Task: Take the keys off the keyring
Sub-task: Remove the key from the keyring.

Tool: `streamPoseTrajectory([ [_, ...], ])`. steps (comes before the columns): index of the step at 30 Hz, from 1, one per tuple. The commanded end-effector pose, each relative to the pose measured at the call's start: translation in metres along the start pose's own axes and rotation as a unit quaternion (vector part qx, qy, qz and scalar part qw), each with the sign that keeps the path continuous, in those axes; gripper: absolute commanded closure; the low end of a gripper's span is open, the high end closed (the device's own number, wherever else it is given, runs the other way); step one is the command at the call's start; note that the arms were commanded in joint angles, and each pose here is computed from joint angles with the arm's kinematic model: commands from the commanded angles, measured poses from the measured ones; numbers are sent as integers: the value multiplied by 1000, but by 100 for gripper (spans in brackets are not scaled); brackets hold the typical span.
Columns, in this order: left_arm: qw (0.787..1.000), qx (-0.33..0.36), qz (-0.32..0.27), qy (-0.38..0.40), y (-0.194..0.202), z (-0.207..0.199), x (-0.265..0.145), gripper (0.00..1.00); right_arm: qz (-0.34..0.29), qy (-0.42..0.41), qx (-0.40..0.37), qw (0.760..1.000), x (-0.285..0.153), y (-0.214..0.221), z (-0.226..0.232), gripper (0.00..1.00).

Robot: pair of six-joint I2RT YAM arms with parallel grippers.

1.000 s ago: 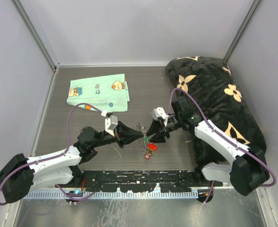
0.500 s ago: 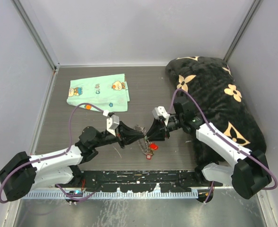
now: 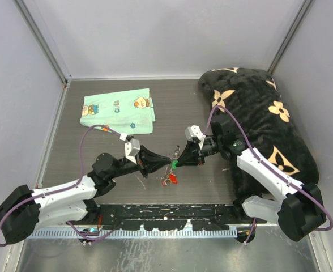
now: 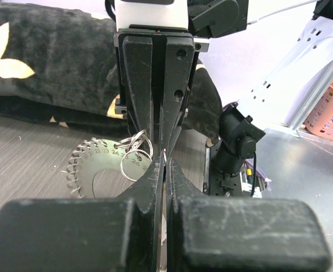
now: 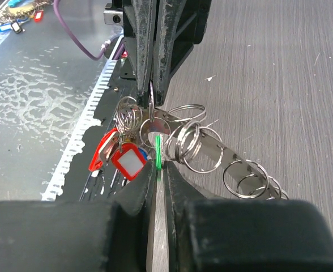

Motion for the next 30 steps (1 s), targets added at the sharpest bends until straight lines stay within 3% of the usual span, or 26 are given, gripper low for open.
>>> streamPoseTrajectory([
  [1, 998, 46, -37, 6, -19, -7, 0, 100, 3, 19, -33, 999, -6, -14, -4, 89],
  [16, 998, 65, 5, -18, -13, -1, -3, 100, 24, 24, -20, 999, -7, -10, -6, 91],
  [30, 991, 102, 81, -24, -7, 7, -1, 100, 74, 29, -17, 997, -7, 2, -12, 89],
])
Point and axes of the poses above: each gripper's point midway between its finger pads, its own x axis out along the fingers, its own z axis along the line the jaws close on, y = z × x, the point moved 10 cm from there along -x, back along the fingers, and after that the axes turned 11 degrees about -x, right-handed, at the moved point
